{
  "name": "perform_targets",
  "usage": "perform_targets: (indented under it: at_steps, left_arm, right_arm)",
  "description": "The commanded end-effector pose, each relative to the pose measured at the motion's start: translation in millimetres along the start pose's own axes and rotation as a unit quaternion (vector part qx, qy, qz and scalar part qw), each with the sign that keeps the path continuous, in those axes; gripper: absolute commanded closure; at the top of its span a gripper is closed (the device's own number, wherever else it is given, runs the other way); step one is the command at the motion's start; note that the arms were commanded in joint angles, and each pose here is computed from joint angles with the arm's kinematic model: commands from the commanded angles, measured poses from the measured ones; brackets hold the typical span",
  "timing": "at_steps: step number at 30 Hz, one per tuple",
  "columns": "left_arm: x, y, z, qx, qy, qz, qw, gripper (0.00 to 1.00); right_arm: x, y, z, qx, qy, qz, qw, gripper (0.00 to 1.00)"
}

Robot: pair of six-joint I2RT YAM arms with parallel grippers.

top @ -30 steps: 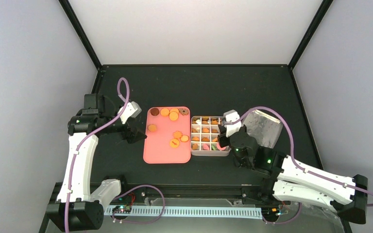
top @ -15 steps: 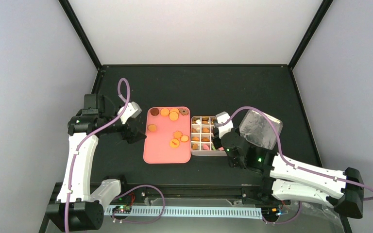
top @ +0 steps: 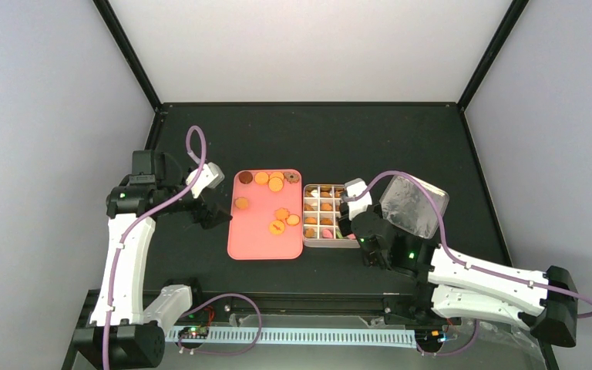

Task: Pack the cookies
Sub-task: Place the fake cookies in the empty pocket of the box.

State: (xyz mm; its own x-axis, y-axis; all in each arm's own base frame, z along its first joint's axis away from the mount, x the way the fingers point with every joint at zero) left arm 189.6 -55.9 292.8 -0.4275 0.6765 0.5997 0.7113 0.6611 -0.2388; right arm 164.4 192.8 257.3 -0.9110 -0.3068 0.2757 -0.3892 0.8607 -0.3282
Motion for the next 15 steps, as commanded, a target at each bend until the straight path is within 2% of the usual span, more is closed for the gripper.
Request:
perform_targets:
  at_steps: [1,7,15]
  left_arm:
    - [4,-6,-2,-0.017,-0.002,0.003,1.0,0.01]
    - [4,-6,-3,-0.017,-0.005,0.004,1.0,0.01]
    - [4,-7,-3,-0.017,-0.005,0.006,1.0,0.01]
  right_arm:
    - [7,-14,0,-0.005,-0.004,0.042,0.999,0.73]
    - [14,-22,-1,-0.013,-0.011,0.052,0.998,0.8]
    - [14,-23,3,-0.022,-0.007,0.053,0.998,0.8]
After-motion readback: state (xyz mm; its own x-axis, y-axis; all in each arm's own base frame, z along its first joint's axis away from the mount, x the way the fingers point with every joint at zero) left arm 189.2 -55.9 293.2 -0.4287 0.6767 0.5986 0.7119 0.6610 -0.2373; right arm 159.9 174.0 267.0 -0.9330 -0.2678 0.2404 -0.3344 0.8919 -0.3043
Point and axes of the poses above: each gripper's point midway between its finger pads, its own x axis back along the fingers, its own y axis along the line the jaws close on, z = x × y, the point moved 7 cm from there along x, back along the fingers, and after that the axes turned 13 degrees about x, right-handed, at the moved point
